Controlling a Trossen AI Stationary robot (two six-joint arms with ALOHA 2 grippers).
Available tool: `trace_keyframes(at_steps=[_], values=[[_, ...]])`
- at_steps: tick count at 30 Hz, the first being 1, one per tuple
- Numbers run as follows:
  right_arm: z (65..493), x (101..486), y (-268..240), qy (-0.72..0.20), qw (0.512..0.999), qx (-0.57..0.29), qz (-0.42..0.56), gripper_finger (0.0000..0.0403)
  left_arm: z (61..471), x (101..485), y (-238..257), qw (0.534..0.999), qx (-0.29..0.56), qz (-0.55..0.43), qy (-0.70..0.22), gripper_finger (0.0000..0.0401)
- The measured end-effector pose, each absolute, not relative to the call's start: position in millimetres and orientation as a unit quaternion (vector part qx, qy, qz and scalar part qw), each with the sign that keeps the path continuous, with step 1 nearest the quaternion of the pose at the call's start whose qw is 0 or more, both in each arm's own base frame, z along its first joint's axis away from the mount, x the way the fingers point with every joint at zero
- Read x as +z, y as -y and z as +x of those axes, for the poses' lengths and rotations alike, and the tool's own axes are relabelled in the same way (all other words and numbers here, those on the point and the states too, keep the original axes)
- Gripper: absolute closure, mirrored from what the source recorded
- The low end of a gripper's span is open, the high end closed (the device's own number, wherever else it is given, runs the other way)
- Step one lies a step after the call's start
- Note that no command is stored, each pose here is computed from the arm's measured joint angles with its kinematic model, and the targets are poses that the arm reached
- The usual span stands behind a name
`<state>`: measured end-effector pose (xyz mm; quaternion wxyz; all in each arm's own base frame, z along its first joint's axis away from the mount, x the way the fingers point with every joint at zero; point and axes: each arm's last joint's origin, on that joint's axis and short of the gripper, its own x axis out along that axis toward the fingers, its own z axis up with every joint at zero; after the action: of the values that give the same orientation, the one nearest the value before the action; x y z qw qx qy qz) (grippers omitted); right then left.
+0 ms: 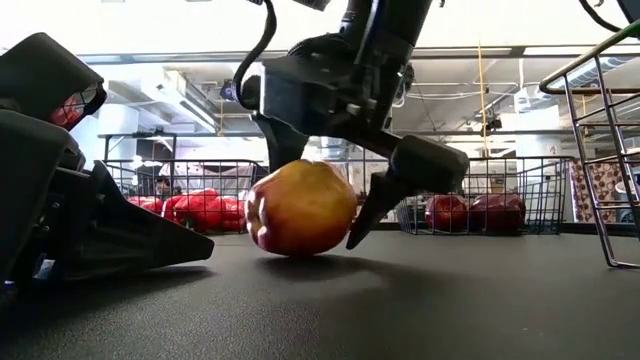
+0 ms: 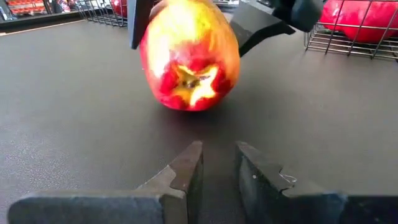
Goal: Sort produce into baskets
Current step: Put the apple into the right black wire basket
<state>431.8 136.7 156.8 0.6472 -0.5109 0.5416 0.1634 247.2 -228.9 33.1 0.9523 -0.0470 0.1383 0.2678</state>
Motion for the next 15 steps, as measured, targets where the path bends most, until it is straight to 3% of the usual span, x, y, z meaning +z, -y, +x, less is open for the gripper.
trace_keyframes(at_steps=[9, 15], values=[[435.6, 156.9, -139.6, -0.538, 0.719, 0.145, -0.415, 0.0005, 247.2, 33.1, 228.8, 0.952, 0.268, -0.047, -0.138, 0.0324], [437.0, 156.7, -135.0, -0.549, 0.745, 0.114, -0.361, 0.0038, 247.2, 33.0, 228.8, 0.952, 0.268, -0.047, -0.138, 0.0324]])
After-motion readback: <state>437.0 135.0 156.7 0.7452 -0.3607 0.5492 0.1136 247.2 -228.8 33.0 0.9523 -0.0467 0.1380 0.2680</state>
